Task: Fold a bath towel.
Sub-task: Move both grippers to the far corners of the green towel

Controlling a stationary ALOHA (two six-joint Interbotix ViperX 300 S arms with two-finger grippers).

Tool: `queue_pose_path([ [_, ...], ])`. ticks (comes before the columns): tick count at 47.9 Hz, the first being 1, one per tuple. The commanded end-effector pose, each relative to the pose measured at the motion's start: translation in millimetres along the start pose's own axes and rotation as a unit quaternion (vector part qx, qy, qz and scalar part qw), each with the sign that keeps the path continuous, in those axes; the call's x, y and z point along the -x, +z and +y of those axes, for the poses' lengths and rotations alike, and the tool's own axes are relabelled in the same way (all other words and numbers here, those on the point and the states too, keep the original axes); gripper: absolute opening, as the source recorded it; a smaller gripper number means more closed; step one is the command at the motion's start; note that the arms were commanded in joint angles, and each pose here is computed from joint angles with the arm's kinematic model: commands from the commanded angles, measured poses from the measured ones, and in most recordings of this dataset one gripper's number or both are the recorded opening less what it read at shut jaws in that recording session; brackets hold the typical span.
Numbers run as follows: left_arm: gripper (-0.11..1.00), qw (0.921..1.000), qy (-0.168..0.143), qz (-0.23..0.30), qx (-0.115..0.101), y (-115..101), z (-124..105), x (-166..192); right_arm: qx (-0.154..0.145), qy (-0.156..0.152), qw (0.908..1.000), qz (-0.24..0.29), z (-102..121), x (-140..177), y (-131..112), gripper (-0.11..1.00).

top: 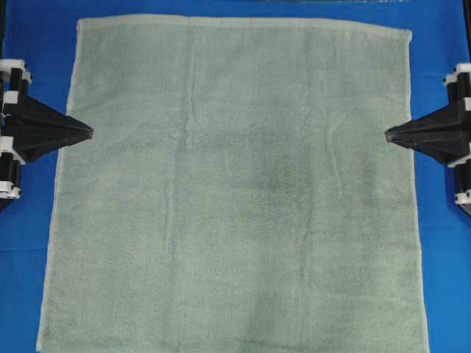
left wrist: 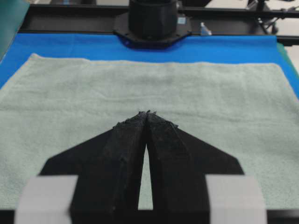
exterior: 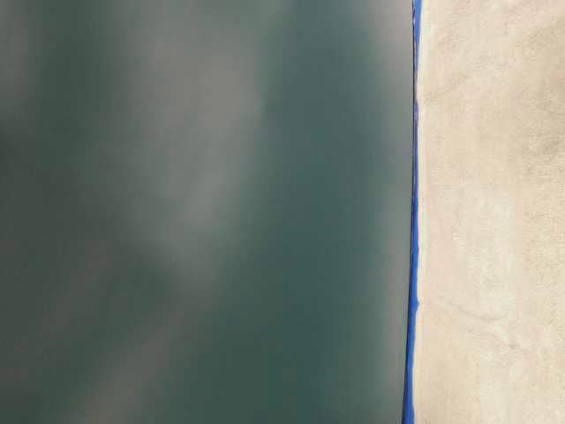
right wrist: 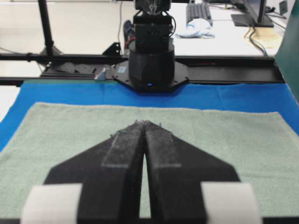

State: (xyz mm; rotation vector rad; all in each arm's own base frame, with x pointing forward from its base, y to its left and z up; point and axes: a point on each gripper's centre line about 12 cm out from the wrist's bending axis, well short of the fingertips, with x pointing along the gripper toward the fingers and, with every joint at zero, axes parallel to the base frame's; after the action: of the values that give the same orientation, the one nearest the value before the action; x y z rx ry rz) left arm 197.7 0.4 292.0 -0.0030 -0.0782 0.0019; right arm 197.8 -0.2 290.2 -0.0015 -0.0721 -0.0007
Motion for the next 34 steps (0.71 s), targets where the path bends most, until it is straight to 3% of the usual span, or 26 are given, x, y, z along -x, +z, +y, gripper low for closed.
queue_pose_path([
  [1, 0.0, 0.9999, 0.001, -0.005, 0.012, 10.7, 0.1, -2.1, -0.002, 0.001, 0.9999, -0.014, 0.2, -3.9, 13.3, 0.0],
  [10, 0.0, 0.9996, 0.026, 0.011, 0.004, 22.7, 9.8, 0.7, -0.003, -0.03, 0.998, 0.055, -12.4, -8.8, 26.9, 0.0],
  [15, 0.0, 0.997, 0.066, 0.04, -0.004, 29.2, 25.7, 1.6, -0.005, -0.067, 0.9925, 0.102, -27.3, -9.2, 36.4, 0.0],
  [19, 0.0, 0.9912, 0.105, 0.08, -0.011, 30.9, 41.5, 1.6, -0.008, -0.107, 0.9819, 0.156, -44.7, -9.7, 36.9, 0.0],
  [23, 0.0, 0.9815, 0.146, 0.122, -0.019, 33.0, 59.8, 1.6, -0.01, -0.149, 0.9678, 0.203, -64.2, -8.9, 32.5, 0.0],
  [27, 0.0, 0.971, 0.179, 0.155, -0.03, 31.2, 76.2, 1.7, -0.015, -0.198, 0.947, 0.252, -88.8, -7.7, 22.6, 0.0],
  [31, 0.01, 0.9595, 0.206, 0.186, -0.046, 24.9, 93.3, -1.1, -0.019, -0.245, 0.9206, 0.303, -115.9, -5.2, 6.8, 0.01],
  [32, 0.03, 0.9573, 0.21, 0.193, -0.05, 22.8, 96.4, -2.1, -0.021, -0.25, 0.9175, 0.308, -118.9, -5.0, 5.0, 0.01],
  [34, 0.1, 0.9523, 0.214, 0.209, -0.059, 16.7, 102.6, -4.7, -0.018, -0.267, 0.9021, 0.338, -132.3, -4.5, -5.9, 0.05],
])
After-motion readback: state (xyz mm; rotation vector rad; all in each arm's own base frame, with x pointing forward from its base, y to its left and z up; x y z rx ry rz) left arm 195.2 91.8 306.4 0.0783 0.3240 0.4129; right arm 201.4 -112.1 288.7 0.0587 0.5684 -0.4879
